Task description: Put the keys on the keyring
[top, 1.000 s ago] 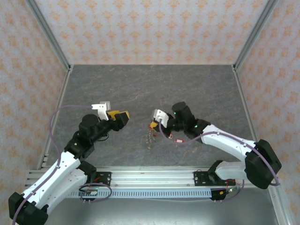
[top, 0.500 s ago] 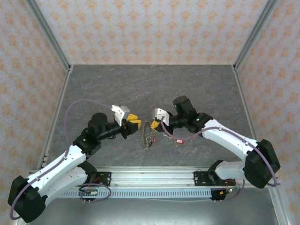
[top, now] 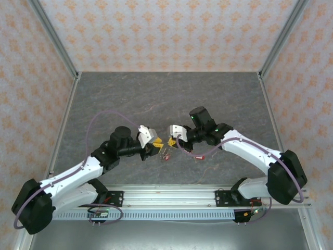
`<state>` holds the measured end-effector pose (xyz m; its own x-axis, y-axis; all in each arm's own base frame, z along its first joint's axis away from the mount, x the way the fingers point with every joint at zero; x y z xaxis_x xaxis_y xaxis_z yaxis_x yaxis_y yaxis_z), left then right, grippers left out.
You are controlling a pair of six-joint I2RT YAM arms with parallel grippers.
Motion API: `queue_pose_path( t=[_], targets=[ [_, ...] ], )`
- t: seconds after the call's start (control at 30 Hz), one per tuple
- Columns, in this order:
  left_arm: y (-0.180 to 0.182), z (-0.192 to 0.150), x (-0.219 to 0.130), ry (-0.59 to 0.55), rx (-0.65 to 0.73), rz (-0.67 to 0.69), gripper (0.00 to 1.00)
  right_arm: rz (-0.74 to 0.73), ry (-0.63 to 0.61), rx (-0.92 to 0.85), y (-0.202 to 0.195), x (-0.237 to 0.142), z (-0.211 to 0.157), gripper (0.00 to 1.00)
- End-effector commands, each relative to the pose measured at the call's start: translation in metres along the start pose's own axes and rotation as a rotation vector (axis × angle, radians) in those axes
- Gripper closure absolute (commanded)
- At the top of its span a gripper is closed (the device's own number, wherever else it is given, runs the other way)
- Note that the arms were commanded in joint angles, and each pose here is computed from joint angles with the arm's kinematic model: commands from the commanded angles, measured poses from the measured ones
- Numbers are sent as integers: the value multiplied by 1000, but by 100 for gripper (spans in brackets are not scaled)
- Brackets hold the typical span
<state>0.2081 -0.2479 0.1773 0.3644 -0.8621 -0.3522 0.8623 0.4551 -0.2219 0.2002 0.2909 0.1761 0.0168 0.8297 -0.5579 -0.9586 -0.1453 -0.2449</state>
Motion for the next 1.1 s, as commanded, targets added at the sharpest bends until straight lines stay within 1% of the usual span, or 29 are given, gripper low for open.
queue_pose_path(
  t=[0.0, 0.13, 0.33, 0.37, 0.5, 0.6, 0.67, 0.83, 1.07],
  targets=[
    [-17, 15, 2, -9, 113, -107, 76, 3, -63, -84, -5, -3, 15, 100],
    [-18, 9, 3, 36, 149, -124, 74, -6, -78, -83, -6, -2, 16, 100],
    [-14, 8, 9, 38, 155, -112, 73, 6, -97, -82, -3, -1, 17, 100],
    [-12, 7, 10, 37, 159, -106, 74, 8, -101, -88, -2, -1, 18, 100],
    [-4, 11, 9, 6, 172, -50, 74, 13, -103, -86, -1, 0, 17, 100],
    [3, 15, 5, -21, 181, 9, 70, 10, -95, -85, 1, 0, 14, 100],
    [3, 15, 3, -21, 183, 18, 69, 9, -101, -86, 1, -1, 15, 100],
    [-2, 6, 7, 36, 176, -31, 70, 13, -121, -83, 2, -1, 18, 100],
    [-2, 10, 13, 41, 172, -54, 72, 10, -153, -70, 2, -1, 22, 100]
  ],
)
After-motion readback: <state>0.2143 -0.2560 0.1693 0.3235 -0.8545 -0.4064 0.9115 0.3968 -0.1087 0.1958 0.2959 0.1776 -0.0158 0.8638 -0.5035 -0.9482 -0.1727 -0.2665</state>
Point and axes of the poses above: each hand's point on the last joint's axis, 136 mm out from that joint toward the fingers, its own x axis out along the fingers, its own y axis along the line the jaws close on, z = x × y, the point moved 1 cm from there along -x, back along the fingers, and after that the axes turned 8 degrees about -x, right-handed, at the moved point
